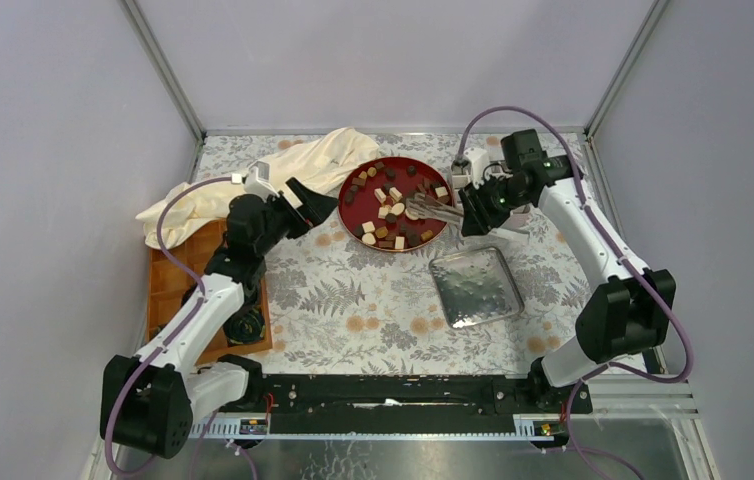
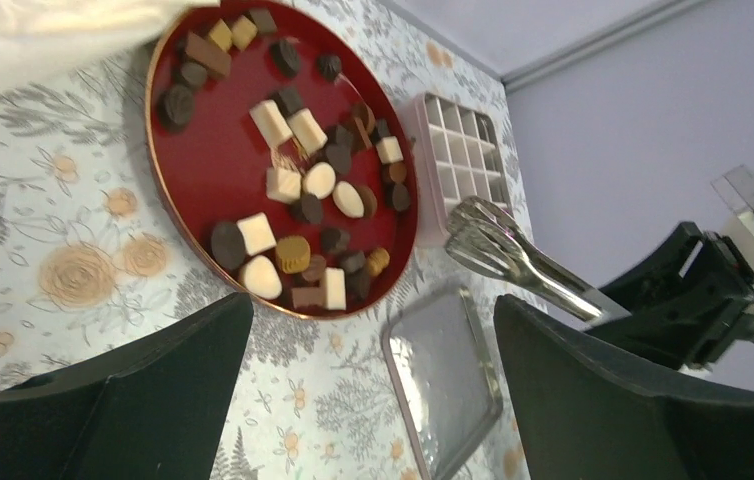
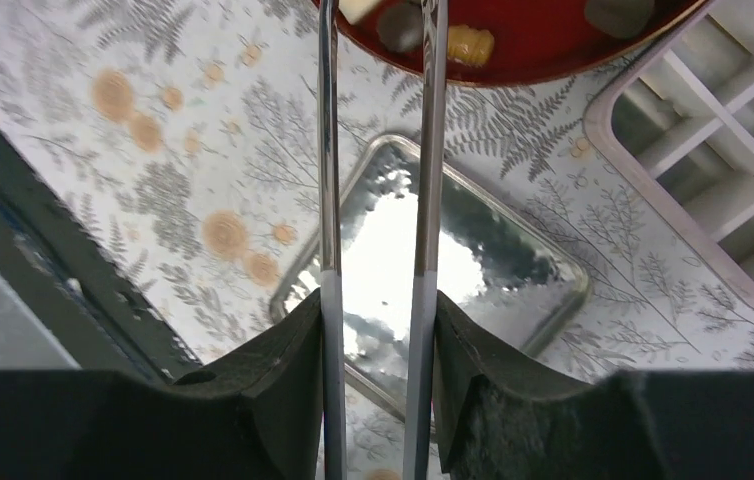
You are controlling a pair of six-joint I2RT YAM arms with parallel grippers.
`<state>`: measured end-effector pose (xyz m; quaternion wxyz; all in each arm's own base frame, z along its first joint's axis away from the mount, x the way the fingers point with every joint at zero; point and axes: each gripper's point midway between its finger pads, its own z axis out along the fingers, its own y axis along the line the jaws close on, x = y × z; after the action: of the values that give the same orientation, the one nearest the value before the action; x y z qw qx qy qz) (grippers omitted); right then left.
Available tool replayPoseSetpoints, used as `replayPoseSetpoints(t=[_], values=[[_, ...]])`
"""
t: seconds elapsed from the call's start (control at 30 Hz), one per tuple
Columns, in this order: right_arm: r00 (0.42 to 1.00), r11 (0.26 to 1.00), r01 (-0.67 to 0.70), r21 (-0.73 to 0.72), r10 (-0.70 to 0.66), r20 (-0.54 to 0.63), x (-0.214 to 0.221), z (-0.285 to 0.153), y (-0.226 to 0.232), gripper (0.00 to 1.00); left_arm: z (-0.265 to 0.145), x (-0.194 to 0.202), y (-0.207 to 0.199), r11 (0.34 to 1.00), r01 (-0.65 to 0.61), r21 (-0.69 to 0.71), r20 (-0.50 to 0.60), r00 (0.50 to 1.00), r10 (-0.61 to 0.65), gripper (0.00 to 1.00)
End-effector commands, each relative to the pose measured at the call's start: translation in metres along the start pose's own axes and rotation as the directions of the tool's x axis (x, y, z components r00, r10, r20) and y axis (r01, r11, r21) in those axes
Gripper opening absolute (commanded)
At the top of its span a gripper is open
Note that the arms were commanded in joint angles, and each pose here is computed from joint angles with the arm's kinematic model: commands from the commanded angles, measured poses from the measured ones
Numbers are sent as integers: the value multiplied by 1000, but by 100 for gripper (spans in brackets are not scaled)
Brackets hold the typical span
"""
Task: Pack the chocolate
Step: Pick up the fake chocolate from the plate.
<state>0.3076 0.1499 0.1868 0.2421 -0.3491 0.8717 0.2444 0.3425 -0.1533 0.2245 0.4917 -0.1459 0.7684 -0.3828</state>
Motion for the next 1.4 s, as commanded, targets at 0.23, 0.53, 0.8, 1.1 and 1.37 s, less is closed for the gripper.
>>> replayPoseSetpoints(t=[0.23, 0.53, 0.8, 1.1, 1.37], values=[[977, 979, 159, 125, -137, -165, 16, 29, -38, 43, -2, 19, -6, 992, 83, 98, -40, 996, -79, 99], [976, 976, 122, 181, -85, -200, 12, 47, -59, 42, 2, 22, -3, 991, 92, 96, -45, 995, -88, 99], [980, 978, 86, 189, -49, -190, 7, 62, -67, 42, 8, 25, -4, 988, 114, 106, -67, 992, -107, 98], [982, 976, 55, 212, -14, -189, 3, 72, -77, 41, 11, 26, -6, 985, 127, 117, -78, 990, -119, 98], [983, 975, 45, 218, -5, -184, 1, 75, -80, 36, 12, 24, -8, 984, 127, 126, -77, 990, -118, 98]])
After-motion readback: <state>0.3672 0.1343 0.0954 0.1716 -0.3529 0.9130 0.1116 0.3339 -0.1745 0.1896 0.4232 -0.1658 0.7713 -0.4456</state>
